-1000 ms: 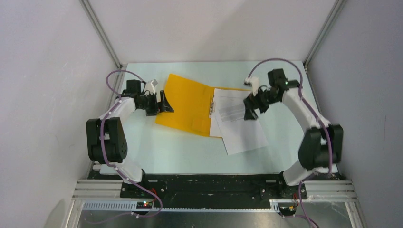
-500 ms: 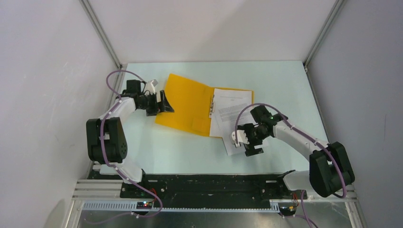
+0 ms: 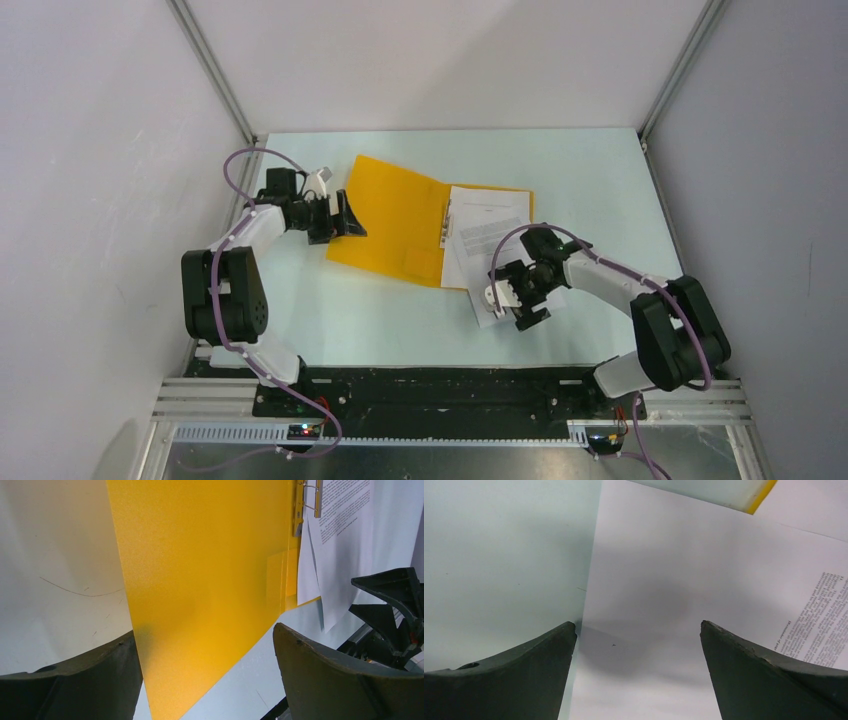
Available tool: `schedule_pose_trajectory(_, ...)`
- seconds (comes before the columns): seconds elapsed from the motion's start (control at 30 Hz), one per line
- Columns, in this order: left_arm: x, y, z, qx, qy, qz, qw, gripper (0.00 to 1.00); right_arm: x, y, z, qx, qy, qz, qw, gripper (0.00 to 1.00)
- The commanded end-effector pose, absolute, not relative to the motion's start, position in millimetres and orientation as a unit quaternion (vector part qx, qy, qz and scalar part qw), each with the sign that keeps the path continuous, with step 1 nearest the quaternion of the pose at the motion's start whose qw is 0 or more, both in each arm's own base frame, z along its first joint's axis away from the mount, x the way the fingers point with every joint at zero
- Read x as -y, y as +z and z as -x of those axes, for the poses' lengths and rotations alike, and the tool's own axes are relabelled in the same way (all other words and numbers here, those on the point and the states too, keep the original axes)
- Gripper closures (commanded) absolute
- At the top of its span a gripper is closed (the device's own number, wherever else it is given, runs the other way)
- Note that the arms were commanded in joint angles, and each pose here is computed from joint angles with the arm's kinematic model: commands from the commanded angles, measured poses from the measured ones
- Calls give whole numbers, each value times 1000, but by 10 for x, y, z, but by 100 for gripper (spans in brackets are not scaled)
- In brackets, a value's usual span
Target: Put the files into the folder
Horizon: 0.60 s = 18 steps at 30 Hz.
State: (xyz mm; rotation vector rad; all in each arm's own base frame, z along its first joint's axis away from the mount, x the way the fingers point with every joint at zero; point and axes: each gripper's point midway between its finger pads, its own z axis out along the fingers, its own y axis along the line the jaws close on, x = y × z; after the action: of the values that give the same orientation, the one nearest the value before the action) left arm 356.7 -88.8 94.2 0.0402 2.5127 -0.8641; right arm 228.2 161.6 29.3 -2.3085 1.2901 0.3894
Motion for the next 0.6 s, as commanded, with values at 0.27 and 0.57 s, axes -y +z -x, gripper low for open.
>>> schedule_pose_trajectory(0.27,931,1130,-3617,-910,-323,-21,261,5,-1726,311,-2362,-470,160,835,237,1)
schedule_pose_trajectory(0.57,938,1111,-3599,-910,-325,-20,258,5,-1975,259,-2757,-482,123,823,273,1)
